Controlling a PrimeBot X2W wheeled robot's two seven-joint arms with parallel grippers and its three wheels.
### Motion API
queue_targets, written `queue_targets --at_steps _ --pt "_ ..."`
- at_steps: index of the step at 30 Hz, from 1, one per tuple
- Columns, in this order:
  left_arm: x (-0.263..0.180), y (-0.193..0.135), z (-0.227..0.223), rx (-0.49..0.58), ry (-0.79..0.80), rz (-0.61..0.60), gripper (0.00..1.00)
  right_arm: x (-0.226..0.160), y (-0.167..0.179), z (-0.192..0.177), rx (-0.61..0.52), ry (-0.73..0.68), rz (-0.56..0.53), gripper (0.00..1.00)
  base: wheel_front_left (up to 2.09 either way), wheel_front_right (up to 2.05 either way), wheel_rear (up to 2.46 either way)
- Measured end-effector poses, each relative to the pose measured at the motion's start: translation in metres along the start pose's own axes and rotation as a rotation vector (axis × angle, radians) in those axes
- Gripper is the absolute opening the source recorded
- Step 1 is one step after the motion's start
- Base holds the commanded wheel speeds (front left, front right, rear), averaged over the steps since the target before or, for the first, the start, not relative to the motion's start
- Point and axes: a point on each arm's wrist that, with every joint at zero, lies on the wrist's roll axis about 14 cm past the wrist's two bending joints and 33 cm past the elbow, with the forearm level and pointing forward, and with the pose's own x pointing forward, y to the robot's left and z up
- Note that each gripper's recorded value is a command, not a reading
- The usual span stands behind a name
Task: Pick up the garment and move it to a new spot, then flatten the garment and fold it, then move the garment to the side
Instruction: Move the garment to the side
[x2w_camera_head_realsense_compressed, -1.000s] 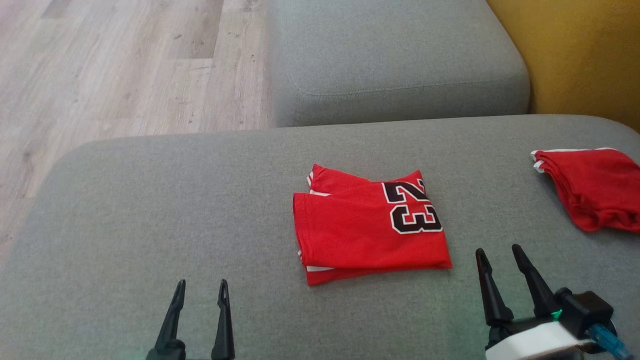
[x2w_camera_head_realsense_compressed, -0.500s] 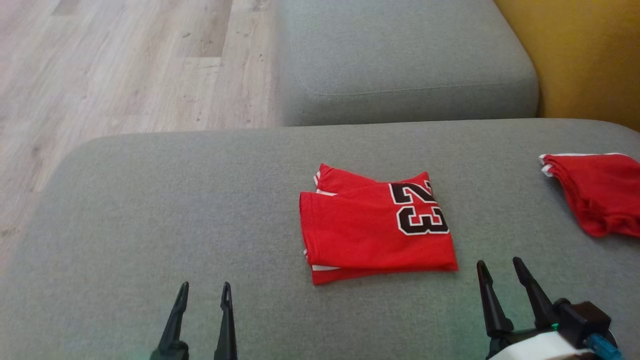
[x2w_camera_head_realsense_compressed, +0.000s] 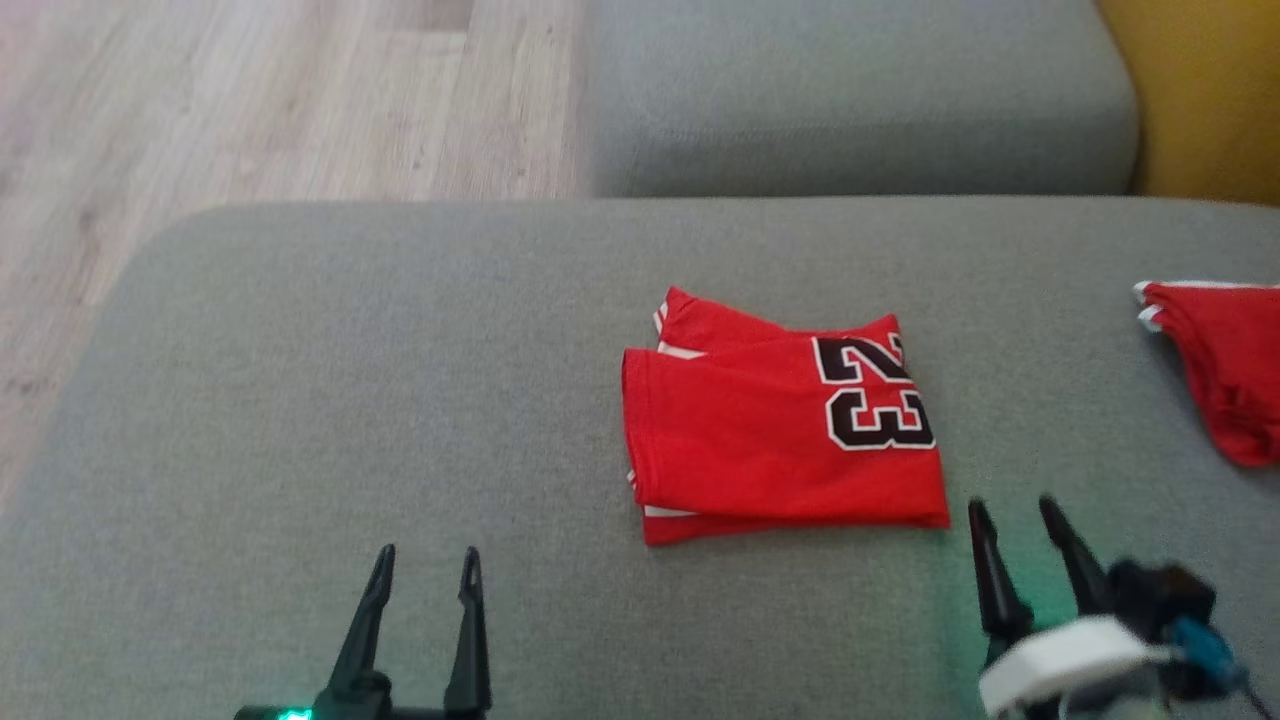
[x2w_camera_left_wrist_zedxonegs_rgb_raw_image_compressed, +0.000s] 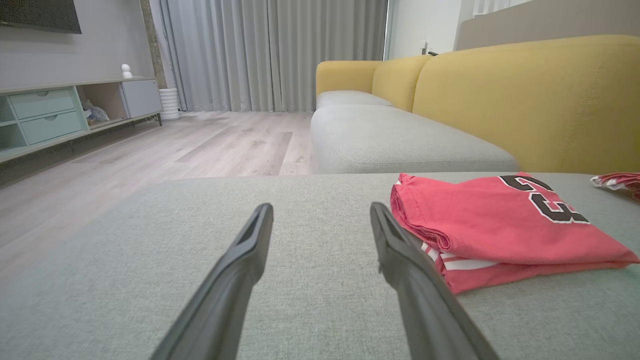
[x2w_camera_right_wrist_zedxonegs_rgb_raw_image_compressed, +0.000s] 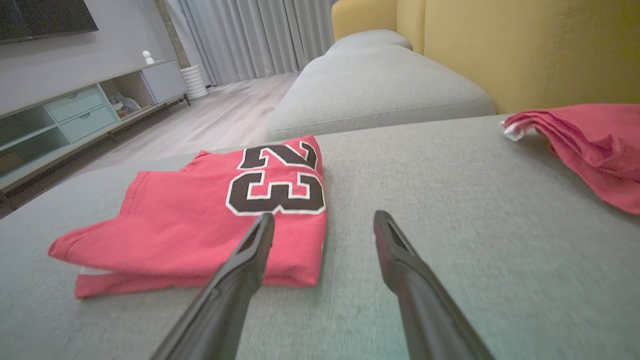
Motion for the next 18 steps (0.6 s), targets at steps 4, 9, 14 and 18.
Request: queue_targets --at_steps 4,9,14,18 --pt "0.006 -0.005 -0.003 -0.002 0.014 -0.014 1.00 0.028 -0.005 0.005 0.003 0.007 -0.006 1.00 0.00 0.00 0.00" --pt "0.027 -0.008 -0.001 0.002 0.012 -0.028 1.00 0.069 -0.023 0.004 -0.023 0.074 -0.023 1.00 0.00 0.00 0.00" --pt "0.040 -0.008 -0.004 0.008 0.022 -0.023 1.00 0.102 -0.013 -0.011 -0.010 0.180 0.014 1.00 0.00 0.00 0.00" --pt "0.041 -0.007 -0.012 0.011 0.050 -0.014 1.00 0.108 -0.001 -0.040 0.012 0.297 0.045 0.36 0.00 0.00 0.00"
